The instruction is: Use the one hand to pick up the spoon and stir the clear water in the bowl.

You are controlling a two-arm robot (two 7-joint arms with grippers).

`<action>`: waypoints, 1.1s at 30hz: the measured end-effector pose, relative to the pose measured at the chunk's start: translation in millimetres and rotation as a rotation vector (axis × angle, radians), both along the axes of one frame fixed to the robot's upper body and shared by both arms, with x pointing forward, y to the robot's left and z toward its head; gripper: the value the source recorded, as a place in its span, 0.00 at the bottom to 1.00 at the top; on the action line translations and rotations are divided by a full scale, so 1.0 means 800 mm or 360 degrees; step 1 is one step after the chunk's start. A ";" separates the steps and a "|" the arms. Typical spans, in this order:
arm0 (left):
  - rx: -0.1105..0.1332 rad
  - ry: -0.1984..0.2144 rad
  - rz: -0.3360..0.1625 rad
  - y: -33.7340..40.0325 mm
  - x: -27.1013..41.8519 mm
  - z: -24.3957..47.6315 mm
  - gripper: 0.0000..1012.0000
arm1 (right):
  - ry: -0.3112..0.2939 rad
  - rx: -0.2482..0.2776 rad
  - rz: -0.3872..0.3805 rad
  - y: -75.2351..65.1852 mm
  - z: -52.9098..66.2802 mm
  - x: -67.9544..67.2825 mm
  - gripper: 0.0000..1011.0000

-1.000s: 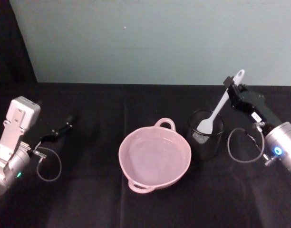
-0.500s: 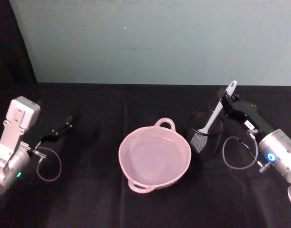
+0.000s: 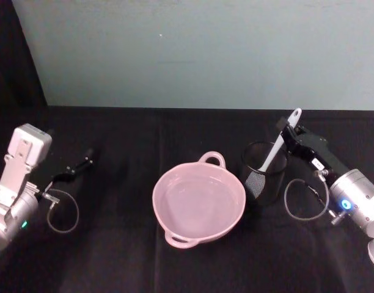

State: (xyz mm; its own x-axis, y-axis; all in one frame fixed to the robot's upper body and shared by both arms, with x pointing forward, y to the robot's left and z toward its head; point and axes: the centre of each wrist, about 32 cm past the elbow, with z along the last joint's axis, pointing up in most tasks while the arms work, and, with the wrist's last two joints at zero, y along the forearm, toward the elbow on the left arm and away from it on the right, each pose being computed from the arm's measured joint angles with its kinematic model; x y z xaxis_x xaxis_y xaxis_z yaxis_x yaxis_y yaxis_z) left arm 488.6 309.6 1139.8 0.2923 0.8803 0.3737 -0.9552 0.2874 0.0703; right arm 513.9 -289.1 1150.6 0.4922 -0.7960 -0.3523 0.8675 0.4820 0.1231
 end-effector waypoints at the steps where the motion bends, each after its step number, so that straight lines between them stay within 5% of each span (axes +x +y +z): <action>1: 0.0000 0.0000 0.0000 0.0000 0.0000 0.0000 0.99 | 0.0000 -0.0001 0.0001 0.000 0.000 0.000 0.12; 16: 0.0000 0.0000 0.0000 0.0000 0.0000 0.0000 0.99 | -0.0004 -0.0002 0.0006 0.000 -0.001 0.001 0.15; 33: 0.0000 0.0000 0.0000 0.0000 0.0000 0.0000 0.99 | -0.0004 -0.0003 0.0004 0.000 -0.001 0.000 0.70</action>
